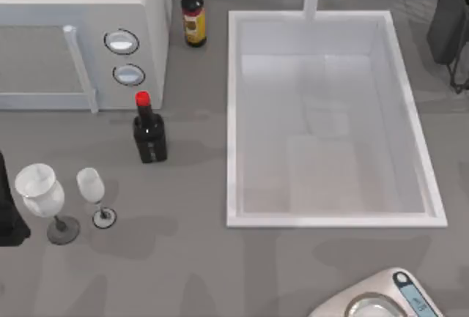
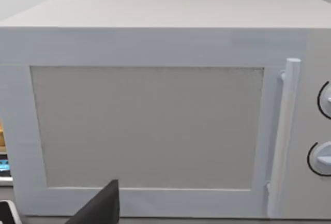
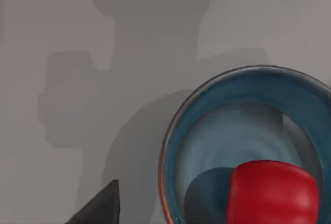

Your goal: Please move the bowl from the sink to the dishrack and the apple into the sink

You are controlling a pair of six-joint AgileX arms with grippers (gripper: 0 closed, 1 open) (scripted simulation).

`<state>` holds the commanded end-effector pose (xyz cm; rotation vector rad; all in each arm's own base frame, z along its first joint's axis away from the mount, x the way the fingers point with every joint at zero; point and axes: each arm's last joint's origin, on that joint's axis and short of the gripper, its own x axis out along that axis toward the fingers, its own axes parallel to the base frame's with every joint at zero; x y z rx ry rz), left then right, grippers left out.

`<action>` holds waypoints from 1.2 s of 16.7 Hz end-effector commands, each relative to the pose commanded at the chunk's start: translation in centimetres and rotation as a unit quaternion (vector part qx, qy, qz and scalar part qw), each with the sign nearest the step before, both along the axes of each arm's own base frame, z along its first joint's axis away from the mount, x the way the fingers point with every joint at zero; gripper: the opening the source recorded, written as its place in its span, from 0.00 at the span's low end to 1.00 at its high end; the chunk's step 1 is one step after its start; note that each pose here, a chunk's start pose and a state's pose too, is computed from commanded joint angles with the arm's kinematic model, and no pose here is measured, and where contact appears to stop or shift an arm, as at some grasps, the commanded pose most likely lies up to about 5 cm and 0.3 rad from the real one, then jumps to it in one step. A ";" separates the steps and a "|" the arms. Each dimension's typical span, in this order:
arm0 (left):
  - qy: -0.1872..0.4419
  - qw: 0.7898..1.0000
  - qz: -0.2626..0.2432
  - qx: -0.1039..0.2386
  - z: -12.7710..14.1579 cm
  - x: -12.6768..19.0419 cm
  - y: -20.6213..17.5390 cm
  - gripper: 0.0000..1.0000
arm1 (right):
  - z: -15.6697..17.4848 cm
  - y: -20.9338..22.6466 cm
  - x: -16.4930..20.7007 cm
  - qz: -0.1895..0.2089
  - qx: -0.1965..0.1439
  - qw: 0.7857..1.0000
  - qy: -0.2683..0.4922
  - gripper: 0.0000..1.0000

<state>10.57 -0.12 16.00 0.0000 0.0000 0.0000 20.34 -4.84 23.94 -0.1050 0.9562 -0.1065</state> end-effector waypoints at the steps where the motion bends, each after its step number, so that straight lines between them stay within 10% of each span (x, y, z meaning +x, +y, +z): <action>1: 0.000 1.000 0.000 0.000 0.0 0.0 0.0 1.00 | -0.1 -0.8 1.3 -0.002 0.005 0.999 0.041 1.00; 9: 0.000 1.000 0.000 0.000 0.0 0.0 0.0 1.00 | -3.1 -6.6 8.8 -0.005 0.061 0.961 0.271 1.00; 20: 0.000 1.000 0.000 0.000 0.0 0.0 0.0 1.00 | -5.3 -7.4 9.8 -0.002 0.075 0.949 0.307 1.00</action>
